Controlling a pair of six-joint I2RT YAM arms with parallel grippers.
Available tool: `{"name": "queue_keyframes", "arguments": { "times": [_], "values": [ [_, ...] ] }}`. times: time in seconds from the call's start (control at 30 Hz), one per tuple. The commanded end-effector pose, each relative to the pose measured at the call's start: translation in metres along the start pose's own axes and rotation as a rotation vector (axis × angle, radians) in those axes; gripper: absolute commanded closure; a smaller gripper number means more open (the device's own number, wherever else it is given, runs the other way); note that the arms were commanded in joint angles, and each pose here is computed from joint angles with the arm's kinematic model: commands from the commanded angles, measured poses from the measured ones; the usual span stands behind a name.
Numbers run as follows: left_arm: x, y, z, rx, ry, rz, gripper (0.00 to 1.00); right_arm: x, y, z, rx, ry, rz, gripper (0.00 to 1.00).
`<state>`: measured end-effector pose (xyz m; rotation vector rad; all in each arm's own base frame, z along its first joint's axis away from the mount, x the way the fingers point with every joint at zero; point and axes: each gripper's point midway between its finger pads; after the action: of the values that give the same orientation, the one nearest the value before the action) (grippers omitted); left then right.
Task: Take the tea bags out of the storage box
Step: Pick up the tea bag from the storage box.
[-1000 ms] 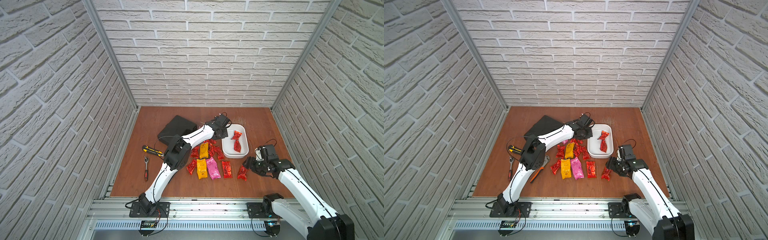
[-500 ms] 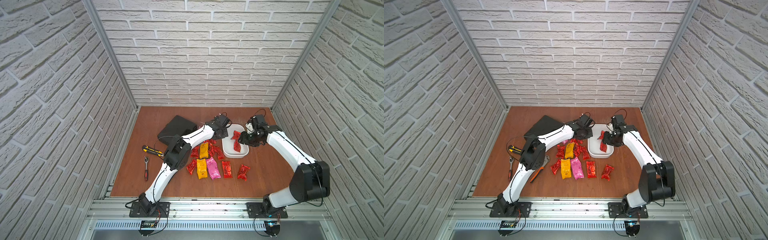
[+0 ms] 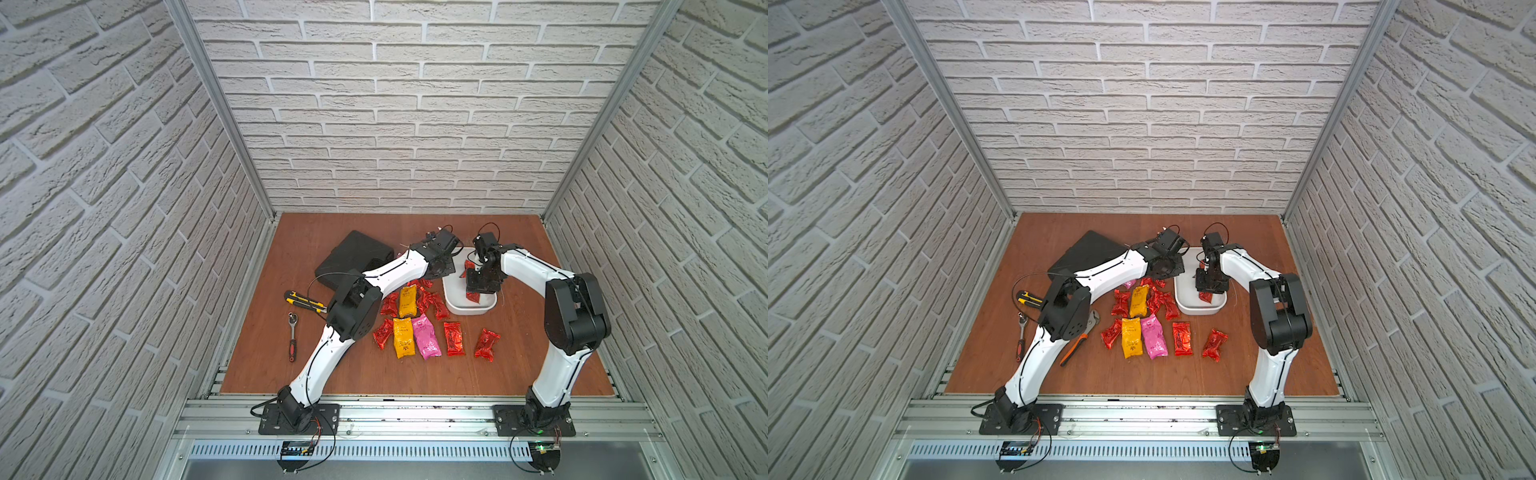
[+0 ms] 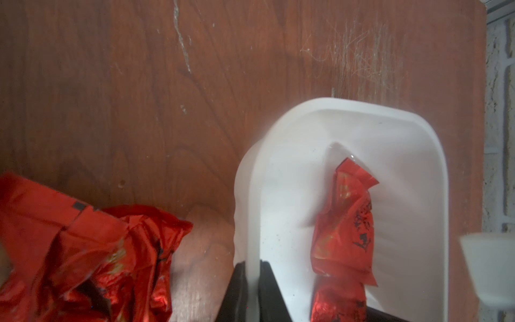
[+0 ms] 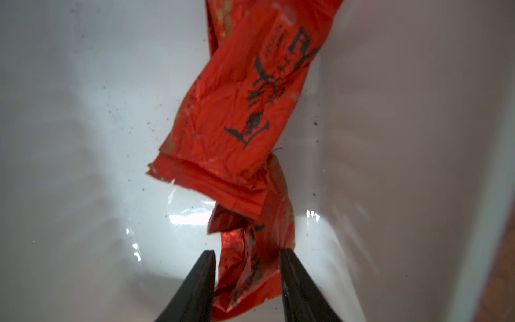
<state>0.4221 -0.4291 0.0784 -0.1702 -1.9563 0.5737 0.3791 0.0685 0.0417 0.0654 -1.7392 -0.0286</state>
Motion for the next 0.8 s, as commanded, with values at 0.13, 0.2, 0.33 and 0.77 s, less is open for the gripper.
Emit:
{"name": "queue_keyframes", "arguments": {
  "times": [0.13,0.2,0.33,0.77],
  "values": [
    [0.017,-0.003,-0.007,0.006,-0.036,-0.017,1.0,0.033,0.008,-0.016,0.019,-0.102,-0.023,0.94],
    [0.017,-0.003,-0.008,0.009,-0.04,-0.021,1.0,0.05,0.009,-0.011,0.018,-0.125,-0.039,0.98],
    [0.016,-0.002,-0.01,0.01,-0.049,-0.037,1.0,0.089,0.01,0.006,0.002,-0.175,-0.061,0.98],
    [0.014,-0.001,-0.002,-0.005,-0.028,-0.047,1.0,0.113,-0.068,0.133,-0.296,-0.174,0.129,0.98]
  ]
}}
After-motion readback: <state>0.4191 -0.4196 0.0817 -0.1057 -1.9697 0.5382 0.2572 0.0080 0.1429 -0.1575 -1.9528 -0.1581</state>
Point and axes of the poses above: each gripper's point midway between its finger pads, its own x axis back along the fingers, its own y axis along the line the jaws close on, z = x × y, and after that the axes turned 10 degrees about x, right-handed
